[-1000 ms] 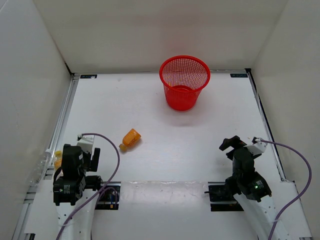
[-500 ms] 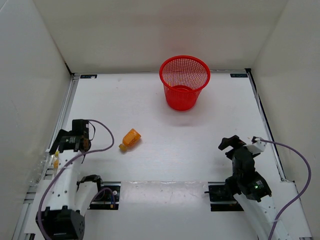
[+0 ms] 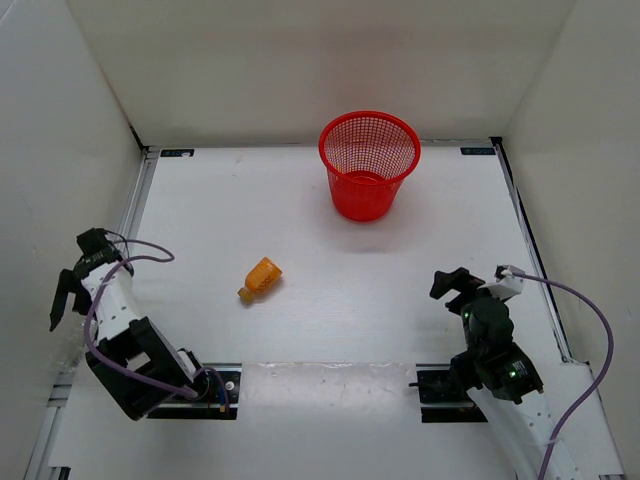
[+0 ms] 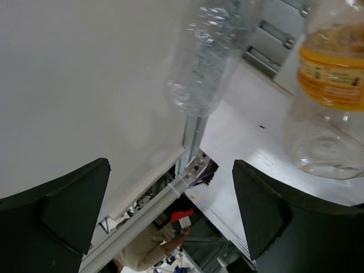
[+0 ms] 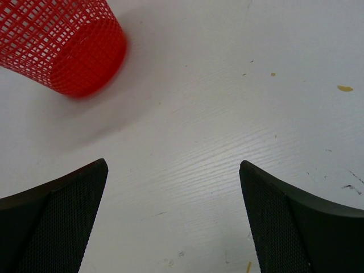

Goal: Put the plastic bottles in the bin

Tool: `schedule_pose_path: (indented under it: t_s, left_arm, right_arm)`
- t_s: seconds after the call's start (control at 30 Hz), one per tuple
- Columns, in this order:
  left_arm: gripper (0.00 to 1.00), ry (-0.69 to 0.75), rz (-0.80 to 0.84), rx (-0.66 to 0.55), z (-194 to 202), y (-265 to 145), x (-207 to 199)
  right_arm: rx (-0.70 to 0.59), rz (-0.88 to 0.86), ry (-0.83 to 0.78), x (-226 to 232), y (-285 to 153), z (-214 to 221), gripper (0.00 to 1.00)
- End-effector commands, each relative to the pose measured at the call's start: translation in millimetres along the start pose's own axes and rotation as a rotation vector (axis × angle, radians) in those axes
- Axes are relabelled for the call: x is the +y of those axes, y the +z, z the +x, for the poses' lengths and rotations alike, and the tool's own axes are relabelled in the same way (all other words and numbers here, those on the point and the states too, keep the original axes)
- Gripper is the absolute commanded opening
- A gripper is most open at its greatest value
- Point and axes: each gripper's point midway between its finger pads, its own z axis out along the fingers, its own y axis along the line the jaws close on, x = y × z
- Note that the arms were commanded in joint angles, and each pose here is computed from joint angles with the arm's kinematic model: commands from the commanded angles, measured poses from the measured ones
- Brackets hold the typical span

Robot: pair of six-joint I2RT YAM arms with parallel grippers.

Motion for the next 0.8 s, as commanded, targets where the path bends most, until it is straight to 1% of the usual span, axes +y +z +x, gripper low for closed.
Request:
schedule_pose_path:
  t_s: [0.0,0.13,0.27,0.3,0.43,0.63,0.77]
  left_arm:
    - [1.00,0.046,0.071,-0.009,2,16,-25]
    - [1.00,0.065,0.070,-0.030,-1,27,-37]
    - [1.00,0.022,0.049,-0.007,-4,40,-27]
    - [1.00,0.028,0.064,0.007,-1,44,-29]
    - [1.00,0.004,0.080,0.020,-9,55,-18]
    - [1.00,0.053,0.131,0.046,-13,69,-27]
    - [1.00,0.065,0.164,0.039,-19,77,-37]
  right_arm:
    - [-0.072,-0.086,-0.002,18,-1,-19,1.00]
    - [-0.066,-0.105,-0.033,21,2,-17,1.00]
    - [-0.051,-0.096,-0.065,21,3,-16,1.00]
    - [-0.051,-0.096,-0.065,21,3,-16,1.00]
    - [-0.051,-0.096,-0.065,21,4,-16,1.00]
    - [-0.051,-0.096,-0.065,21,4,-16,1.00]
    - [-0.051,-0.096,-0.065,21,4,-16,1.00]
